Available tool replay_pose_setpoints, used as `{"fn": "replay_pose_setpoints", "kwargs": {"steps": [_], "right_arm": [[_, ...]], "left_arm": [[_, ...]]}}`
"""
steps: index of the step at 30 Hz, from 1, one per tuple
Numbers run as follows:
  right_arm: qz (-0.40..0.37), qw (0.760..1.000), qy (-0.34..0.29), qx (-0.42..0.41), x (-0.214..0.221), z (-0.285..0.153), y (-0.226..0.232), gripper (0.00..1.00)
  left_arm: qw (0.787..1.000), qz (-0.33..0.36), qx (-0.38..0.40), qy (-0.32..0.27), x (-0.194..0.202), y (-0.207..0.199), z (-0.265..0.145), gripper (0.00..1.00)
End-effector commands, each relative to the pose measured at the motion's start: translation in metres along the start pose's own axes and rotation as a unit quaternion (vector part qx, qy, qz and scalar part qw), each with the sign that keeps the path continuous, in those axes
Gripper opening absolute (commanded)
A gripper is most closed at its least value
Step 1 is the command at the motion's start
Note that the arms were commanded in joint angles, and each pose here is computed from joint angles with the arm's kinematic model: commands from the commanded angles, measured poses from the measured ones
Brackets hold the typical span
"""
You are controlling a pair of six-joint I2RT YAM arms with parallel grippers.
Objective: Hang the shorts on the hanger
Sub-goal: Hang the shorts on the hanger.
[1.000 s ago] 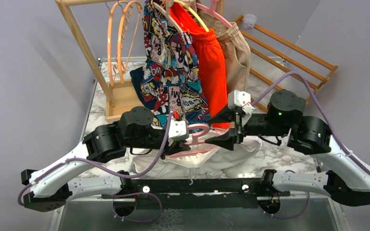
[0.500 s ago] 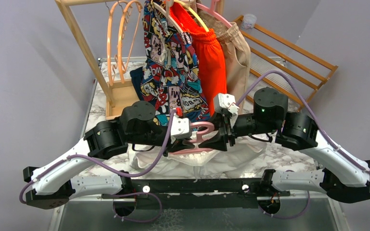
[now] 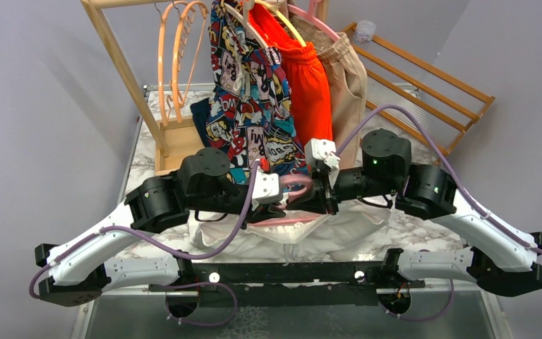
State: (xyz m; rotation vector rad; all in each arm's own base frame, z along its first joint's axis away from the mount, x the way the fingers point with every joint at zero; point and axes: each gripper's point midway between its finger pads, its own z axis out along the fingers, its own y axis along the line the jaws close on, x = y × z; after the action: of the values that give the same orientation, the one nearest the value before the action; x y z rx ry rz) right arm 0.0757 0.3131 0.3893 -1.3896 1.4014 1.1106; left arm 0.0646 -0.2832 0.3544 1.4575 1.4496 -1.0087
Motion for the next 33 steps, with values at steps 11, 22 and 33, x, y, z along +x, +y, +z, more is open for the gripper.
{"fn": "replay_pose_setpoints", "kwargs": {"steps": [11, 22, 33], "right_arm": [[-0.017, 0.997, -0.029, 0.063, -0.017, -0.016, -0.015, 0.01], [-0.113, 0.975, -0.192, 0.02, -0.174, -0.101, 0.035, 0.01], [-0.025, 0.996, -0.009, 0.087, -0.037, -0.02, -0.027, 0.01]], "left_arm": [[0.996, 0.034, -0.053, -0.062, -0.042, 0.01, -0.031, 0.85], [0.904, 0.175, -0.085, -0.381, -0.223, -0.051, -0.221, 0.99], [0.894, 0.184, -0.119, -0.392, -0.21, -0.047, -0.234, 0.99]]}}
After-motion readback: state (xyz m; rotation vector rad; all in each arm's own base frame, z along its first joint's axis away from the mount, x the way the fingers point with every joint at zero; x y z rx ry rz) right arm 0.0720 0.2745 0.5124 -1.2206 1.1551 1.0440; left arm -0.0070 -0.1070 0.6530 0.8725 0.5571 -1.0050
